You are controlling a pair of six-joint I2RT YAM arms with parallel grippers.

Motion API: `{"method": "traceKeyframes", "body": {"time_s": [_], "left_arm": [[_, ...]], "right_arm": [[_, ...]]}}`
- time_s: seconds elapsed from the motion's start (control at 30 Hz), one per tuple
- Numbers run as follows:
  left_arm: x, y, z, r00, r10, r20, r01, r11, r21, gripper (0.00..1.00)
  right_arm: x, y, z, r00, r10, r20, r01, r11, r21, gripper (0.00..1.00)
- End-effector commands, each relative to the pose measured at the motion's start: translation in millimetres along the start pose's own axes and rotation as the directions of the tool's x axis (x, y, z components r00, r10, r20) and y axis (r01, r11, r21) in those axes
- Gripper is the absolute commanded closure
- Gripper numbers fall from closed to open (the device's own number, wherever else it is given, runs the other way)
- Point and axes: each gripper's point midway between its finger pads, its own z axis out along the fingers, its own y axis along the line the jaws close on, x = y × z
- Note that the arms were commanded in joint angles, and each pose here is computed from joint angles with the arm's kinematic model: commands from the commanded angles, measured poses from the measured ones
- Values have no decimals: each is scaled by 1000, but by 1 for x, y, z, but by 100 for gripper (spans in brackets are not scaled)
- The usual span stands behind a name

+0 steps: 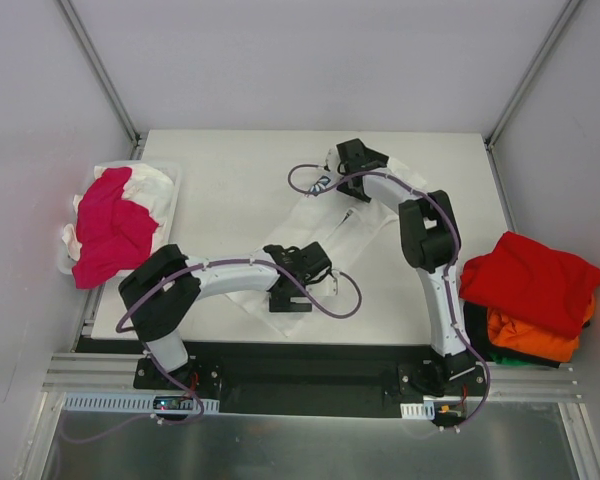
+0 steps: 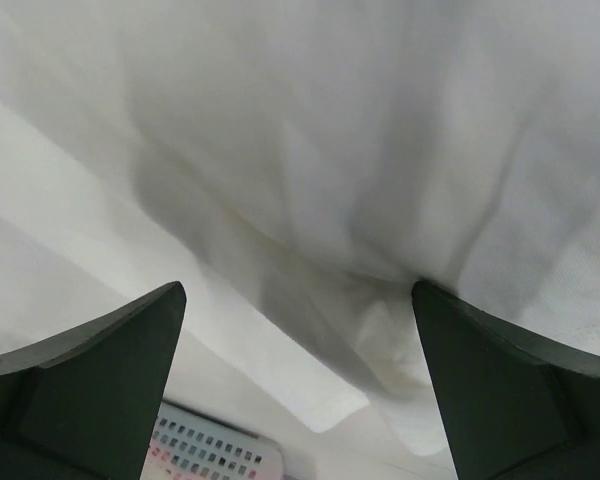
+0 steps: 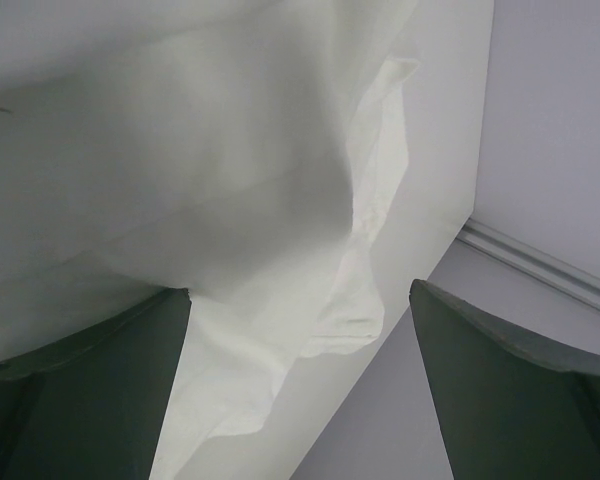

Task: Fold and stack the t-shirts
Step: Rotate the tshirt 90 degrees

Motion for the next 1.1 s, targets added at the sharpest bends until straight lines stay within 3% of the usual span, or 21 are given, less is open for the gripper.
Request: {"method": "traceKeyframes", "body": {"time_s": [0.0,0.6,0.83,1.07], "left_arm": [[-22,-36,-3,995,92,37,-97,980,174,1],[-128,-5,-9,964,92,251,-142,971,192,1],[-148,0,-2,957,82,279,-140,971,195,1],[-152,-5,6,955,73,287,-140,965,221,1]], "right_arm": [[-13,9,23,998,-30,50,31,999,-35,4],[-90,11,26,964,-112,240,116,993,-4,4],[-128,18,13,925,-157,346,158,987,26,3],[-144,23,18,901,-225,371,216,974,67,3]]}}
